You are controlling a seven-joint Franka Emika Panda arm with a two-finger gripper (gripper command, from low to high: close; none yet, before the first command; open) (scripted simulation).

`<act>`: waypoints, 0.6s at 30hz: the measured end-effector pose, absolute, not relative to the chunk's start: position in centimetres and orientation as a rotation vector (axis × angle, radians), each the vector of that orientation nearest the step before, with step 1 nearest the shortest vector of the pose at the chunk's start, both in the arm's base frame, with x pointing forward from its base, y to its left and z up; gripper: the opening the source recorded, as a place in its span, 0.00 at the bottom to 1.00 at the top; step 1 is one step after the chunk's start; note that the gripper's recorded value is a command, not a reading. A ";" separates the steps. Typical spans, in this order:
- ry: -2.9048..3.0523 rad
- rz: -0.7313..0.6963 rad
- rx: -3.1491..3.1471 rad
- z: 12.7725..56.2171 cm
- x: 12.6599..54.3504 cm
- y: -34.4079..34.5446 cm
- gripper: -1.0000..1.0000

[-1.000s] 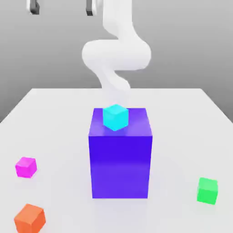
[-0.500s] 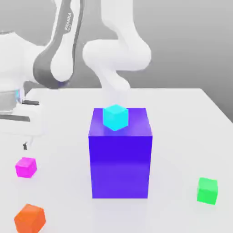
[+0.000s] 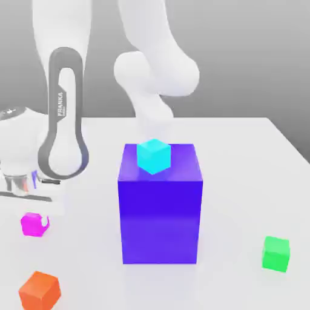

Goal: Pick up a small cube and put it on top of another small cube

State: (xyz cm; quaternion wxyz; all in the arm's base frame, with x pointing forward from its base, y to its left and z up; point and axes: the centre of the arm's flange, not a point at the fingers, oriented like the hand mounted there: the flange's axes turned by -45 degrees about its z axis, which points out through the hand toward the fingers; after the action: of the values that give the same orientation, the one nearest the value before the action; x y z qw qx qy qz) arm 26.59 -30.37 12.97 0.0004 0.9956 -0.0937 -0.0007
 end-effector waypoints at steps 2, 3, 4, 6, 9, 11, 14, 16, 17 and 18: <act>-0.291 -0.003 3.124 14.6 26.7 -30.5 0.00; -0.291 -0.003 3.124 15.6 26.7 -30.5 0.00; -0.291 -0.002 3.124 16.6 26.7 -30.5 0.00; -0.298 -0.001 3.127 18.4 26.6 -30.4 0.00; -0.284 0.025 3.111 20.0 30.2 -29.2 0.00; -0.191 0.037 3.119 20.7 34.3 -25.6 0.00; -0.028 0.045 3.131 21.5 39.6 -18.5 0.00; 0.077 0.049 3.134 21.9 42.1 -13.4 0.00; 0.130 0.050 3.134 22.2 43.1 -10.8 0.00; 0.183 0.051 3.132 22.4 43.9 -8.0 0.00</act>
State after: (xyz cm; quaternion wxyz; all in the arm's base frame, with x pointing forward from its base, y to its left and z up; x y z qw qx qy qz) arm 43.89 -8.04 22.41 0.0018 0.9982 0.0583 0.0163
